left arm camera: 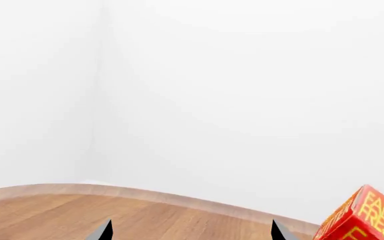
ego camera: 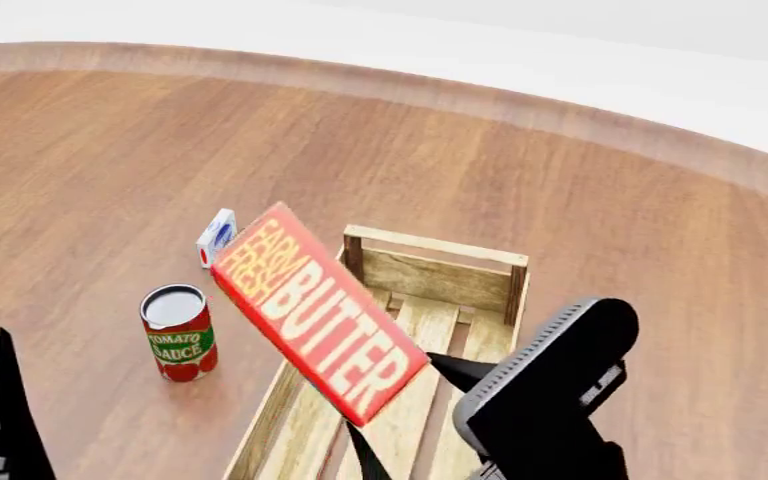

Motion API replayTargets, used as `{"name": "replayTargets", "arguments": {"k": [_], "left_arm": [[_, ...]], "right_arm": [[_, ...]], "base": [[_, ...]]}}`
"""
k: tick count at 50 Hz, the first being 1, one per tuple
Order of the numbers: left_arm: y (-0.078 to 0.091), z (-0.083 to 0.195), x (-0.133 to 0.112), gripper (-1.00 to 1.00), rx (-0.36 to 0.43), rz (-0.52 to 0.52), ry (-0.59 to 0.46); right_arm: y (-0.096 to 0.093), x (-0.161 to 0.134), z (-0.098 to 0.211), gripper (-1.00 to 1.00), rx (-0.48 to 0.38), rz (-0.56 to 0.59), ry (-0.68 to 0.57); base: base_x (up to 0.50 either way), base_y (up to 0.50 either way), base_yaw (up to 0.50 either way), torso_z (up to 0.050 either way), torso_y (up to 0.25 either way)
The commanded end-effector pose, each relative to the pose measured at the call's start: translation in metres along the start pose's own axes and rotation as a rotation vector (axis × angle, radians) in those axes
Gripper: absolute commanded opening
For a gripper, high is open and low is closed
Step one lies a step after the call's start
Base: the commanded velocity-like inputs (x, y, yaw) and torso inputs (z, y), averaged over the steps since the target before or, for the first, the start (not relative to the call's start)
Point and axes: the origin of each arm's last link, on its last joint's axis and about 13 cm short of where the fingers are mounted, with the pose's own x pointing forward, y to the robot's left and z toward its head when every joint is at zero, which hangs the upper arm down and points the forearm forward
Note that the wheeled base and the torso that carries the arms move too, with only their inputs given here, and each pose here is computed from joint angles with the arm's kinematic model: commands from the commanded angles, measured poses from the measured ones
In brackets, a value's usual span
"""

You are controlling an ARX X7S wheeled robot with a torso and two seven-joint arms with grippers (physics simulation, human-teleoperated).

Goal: Pick up the butter and put it in the tray.

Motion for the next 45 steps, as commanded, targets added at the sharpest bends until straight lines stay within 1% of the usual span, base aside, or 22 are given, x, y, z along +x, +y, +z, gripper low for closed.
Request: {"name": "replayTargets", "arguments": {"k": [1,6,8,10,12,13,17,24,25,26,27,29,31,33,35,36,37,39,44,45], "left_arm": [[0.001,0.001,0.0,1.0,-0.002,0.004,-0.002],[0.001,0.002,0.0,1.0,-0.003,0.005,-0.003],[0.001,0.001,0.0,1.0,-0.003,0.005,-0.002],[0.001,0.002,0.001,1.0,-0.003,0.005,-0.004],[0.001,0.002,0.001,1.0,-0.004,0.006,-0.004],[0.001,0.002,0.001,1.0,-0.004,0.006,-0.004],[0.002,0.003,0.001,1.0,-0.005,0.007,-0.004],[0.002,0.002,0.002,1.0,-0.006,0.009,-0.004],[0.002,0.003,0.002,1.0,-0.007,0.009,-0.005],[0.003,0.002,0.002,1.0,-0.007,0.01,-0.004],[0.003,0.002,0.002,1.0,-0.008,0.014,-0.002],[0.004,0.002,0.002,1.0,-0.009,0.015,-0.001],[0.003,0.003,0.002,1.0,-0.01,0.015,-0.003],[0.004,0.003,0.003,1.0,-0.011,0.014,-0.004],[0.004,0.003,0.003,1.0,-0.012,0.016,-0.004],[0.004,0.003,0.003,1.0,-0.012,0.017,-0.003],[0.004,0.004,0.003,1.0,-0.014,0.017,-0.004],[0.004,0.003,0.003,1.0,-0.014,0.017,-0.004],[0.004,0.004,0.003,1.0,-0.015,0.017,-0.005],[0.004,0.004,0.003,1.0,-0.015,0.018,-0.005]], "right_arm": [[-0.012,0.022,0.013,-1.0,0.027,-0.111,-0.082],[-0.014,0.036,0.017,-1.0,0.068,-0.129,-0.105],[-0.013,0.041,0.019,-1.0,0.063,-0.133,-0.119],[-0.012,0.047,0.021,-1.0,0.075,-0.138,-0.125],[-0.011,0.052,0.022,-1.0,0.11,-0.146,-0.135],[-0.011,0.057,0.023,-1.0,0.106,-0.162,-0.132],[-0.008,0.071,0.022,-1.0,0.169,-0.182,-0.131],[-0.005,0.089,0.02,-1.0,0.215,-0.211,-0.14],[-0.005,0.092,0.021,-1.0,0.246,-0.243,-0.139],[-0.006,0.095,0.02,-1.0,0.301,-0.265,-0.145],[-0.009,0.1,0.02,-1.0,0.308,-0.317,-0.138],[-0.009,0.104,0.021,-1.0,0.338,-0.339,-0.14],[-0.01,0.112,0.02,-1.0,0.371,-0.395,-0.134],[-0.008,0.116,0.02,-1.0,0.37,-0.413,-0.128],[-0.005,0.123,0.02,-1.0,0.39,-0.416,-0.132],[-0.004,0.125,0.02,-1.0,0.383,-0.424,-0.129],[-0.002,0.127,0.021,-1.0,0.404,-0.439,-0.133],[-0.001,0.132,0.02,-1.0,0.397,-0.453,-0.128],[0.003,0.142,0.016,-1.0,0.414,-0.553,-0.107],[0.004,0.143,0.015,-1.0,0.41,-0.558,-0.105]], "base": [[0.0,0.0,0.0,0.0,0.01],[0.0,0.0,0.0,0.0,0.0],[0.0,0.0,0.0,0.0,0.0],[0.0,0.0,0.0,0.0,0.005],[0.0,0.0,0.0,0.0,0.0],[0.0,0.0,0.0,0.0,0.0],[0.0,0.0,0.0,0.0,0.003],[0.0,0.0,0.0,0.0,0.0],[0.0,0.0,0.0,0.0,0.01],[0.0,0.0,0.0,0.0,0.0],[0.0,0.0,0.0,0.0,0.0],[0.0,0.0,0.0,0.0,0.0],[0.0,0.0,0.0,0.0,0.0],[0.0,0.0,0.0,0.008,0.005],[0.0,0.0,0.0,0.0,0.0],[0.0,0.0,0.0,0.0,0.0],[0.0,0.0,0.0,0.0,0.0],[0.0,0.0,0.0,0.0,0.005],[0.0,0.0,0.0,0.0,0.0],[0.0,0.0,0.0,0.0,0.0]]}}
